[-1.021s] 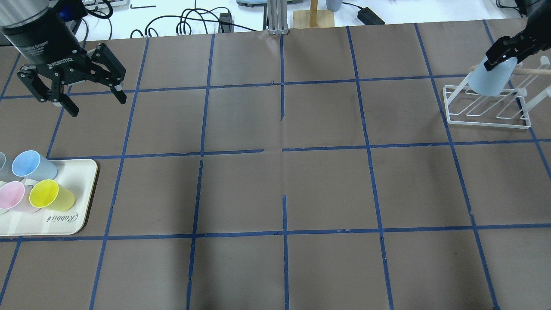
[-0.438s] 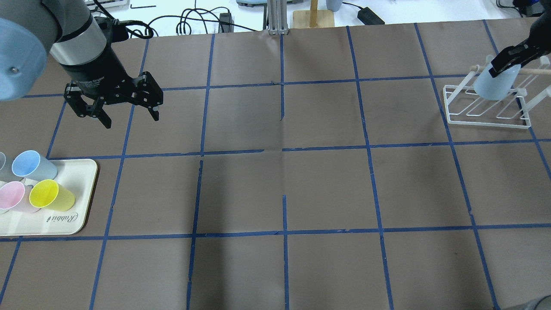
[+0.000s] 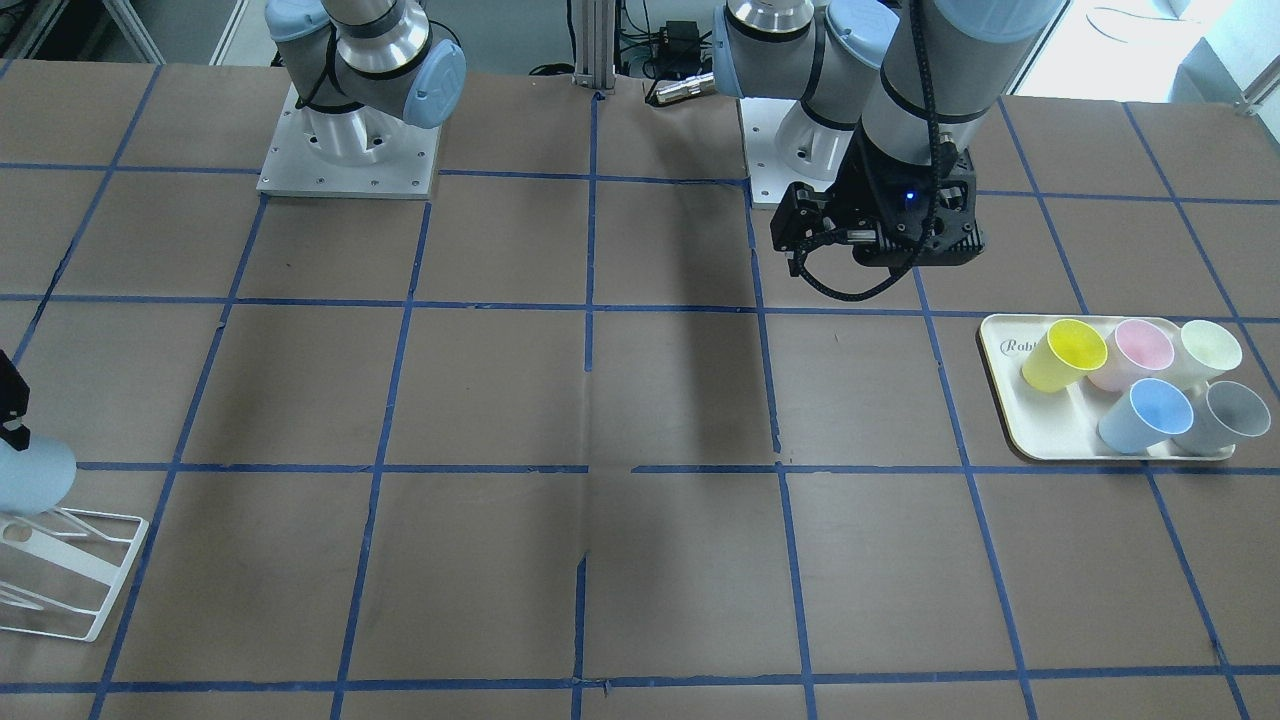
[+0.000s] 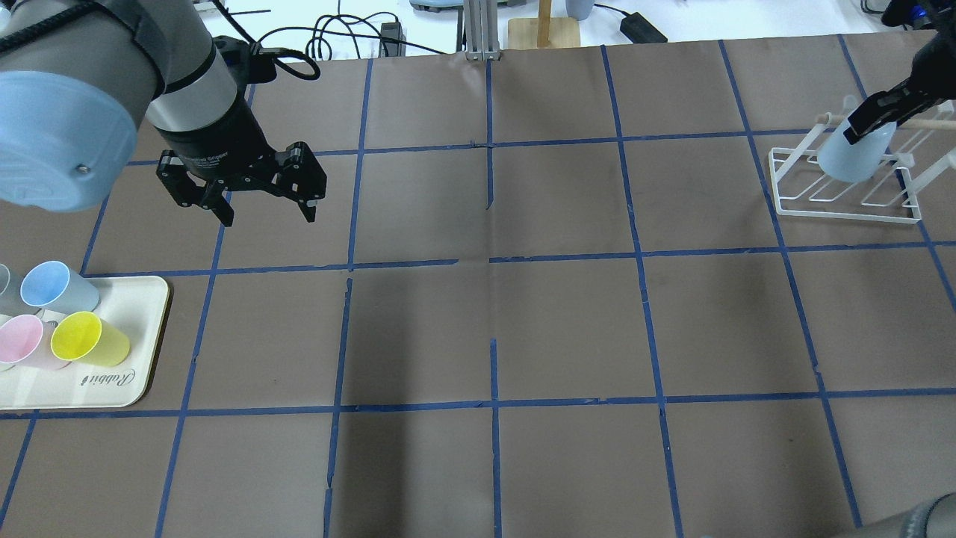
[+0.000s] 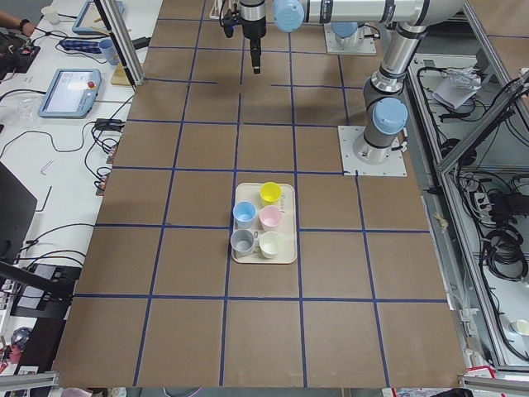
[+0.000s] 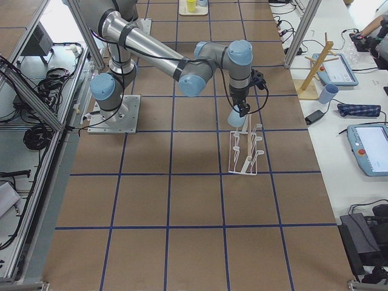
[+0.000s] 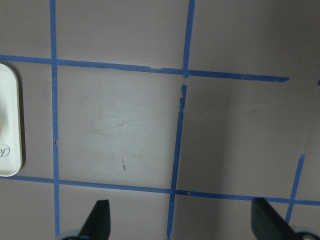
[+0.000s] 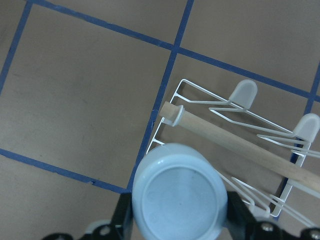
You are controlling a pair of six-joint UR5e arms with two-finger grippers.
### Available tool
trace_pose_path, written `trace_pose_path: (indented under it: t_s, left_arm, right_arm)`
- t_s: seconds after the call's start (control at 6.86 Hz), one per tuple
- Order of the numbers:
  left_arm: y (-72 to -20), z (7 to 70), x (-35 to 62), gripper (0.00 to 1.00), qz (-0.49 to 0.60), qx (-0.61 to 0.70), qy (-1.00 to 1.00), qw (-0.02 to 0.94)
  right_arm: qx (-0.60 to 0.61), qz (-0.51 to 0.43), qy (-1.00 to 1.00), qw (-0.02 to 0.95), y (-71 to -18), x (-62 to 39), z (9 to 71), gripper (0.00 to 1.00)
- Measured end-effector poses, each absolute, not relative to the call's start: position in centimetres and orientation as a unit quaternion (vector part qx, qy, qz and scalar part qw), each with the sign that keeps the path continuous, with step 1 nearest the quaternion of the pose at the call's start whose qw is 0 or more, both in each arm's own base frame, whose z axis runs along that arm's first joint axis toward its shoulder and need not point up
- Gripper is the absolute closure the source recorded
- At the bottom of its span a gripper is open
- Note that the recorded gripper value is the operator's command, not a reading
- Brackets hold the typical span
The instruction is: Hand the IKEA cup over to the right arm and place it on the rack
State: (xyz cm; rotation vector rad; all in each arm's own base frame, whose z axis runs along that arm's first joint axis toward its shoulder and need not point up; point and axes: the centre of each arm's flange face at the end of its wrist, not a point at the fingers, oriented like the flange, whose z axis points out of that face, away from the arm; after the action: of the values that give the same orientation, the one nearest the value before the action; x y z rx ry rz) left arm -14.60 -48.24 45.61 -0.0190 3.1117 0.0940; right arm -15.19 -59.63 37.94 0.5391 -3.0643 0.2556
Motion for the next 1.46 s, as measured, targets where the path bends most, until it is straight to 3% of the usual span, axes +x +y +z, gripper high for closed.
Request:
trace_pose_path:
  t_s: [0.15,0.29,1.02,1.46]
  left_arm:
    - [-48.0,45.3,-14.7,0.0,0.033,0.009,0.999,0.012]
    - [-47.9,44.9,-14.5,0.0,0.036,0.022,0.999,0.012]
    - [-47.8,44.9,-13.2,0.0,0.04,0.023,0.999,0.016]
    - [-48.1,45.5,-13.0,0.0,0.033,0.021,0.999,0.015]
  right_arm:
    - [0.175,0.078,-0.981,0.008,-59.7,-15.5,37.4,0.44]
    - [0.176,0.076,-0.981,0.006,-59.8,-15.8,37.1,0.0]
    - [0.174,0.084,-0.981,0.013,-60.0,-16.0,38.4,0.0]
    - [0.151,0.07,-0.986,0.001,-57.1,-13.8,44.9,0.0]
